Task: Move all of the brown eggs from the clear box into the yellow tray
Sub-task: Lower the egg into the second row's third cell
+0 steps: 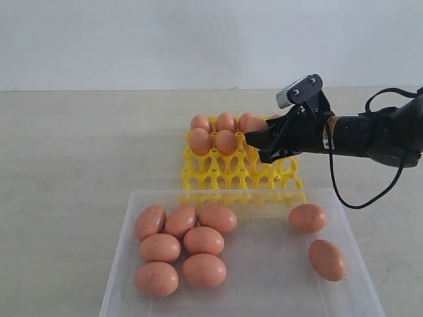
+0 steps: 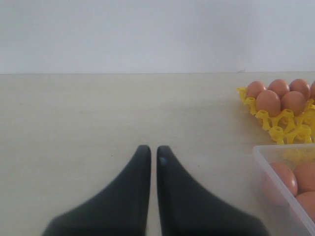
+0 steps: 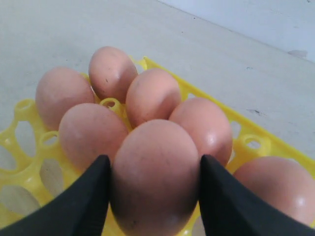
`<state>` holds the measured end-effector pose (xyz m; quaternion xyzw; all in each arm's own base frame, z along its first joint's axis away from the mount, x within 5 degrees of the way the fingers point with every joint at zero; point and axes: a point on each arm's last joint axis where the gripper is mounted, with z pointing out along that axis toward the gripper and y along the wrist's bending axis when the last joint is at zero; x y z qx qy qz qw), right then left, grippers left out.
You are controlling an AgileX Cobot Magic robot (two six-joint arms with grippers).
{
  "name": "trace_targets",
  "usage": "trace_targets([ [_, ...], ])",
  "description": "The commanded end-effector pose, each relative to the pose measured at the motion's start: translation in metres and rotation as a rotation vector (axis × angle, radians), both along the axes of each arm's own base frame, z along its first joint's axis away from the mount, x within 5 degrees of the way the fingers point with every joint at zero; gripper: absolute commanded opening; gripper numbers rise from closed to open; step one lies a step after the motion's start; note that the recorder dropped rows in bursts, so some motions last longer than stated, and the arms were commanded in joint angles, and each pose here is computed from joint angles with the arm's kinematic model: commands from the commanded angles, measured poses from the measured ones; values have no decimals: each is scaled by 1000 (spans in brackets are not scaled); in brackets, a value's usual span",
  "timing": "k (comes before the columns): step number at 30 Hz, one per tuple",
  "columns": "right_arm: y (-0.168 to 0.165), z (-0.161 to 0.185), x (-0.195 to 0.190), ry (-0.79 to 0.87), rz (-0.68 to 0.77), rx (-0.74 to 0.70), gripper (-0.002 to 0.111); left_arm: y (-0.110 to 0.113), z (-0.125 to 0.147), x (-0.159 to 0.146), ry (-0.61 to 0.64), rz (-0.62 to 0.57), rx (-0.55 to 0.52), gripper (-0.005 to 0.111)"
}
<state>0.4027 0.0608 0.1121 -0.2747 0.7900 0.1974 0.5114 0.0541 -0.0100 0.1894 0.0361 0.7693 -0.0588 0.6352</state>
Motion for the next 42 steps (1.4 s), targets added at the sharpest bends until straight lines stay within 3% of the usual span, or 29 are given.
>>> trace_targets([
  [1,0,4,1,-17,0,14,27,0,-1,0,0,-9,1,4],
  [26,5,6,0,-35,24,34,27,0,-1,0,0,-9,1,4],
  [32,23,0,-3,-17,45,-46,27,0,-1,0,0,-9,1,4],
  [42,20,1,2,-32,-31,-45,27,0,-1,0,0,-9,1,4],
])
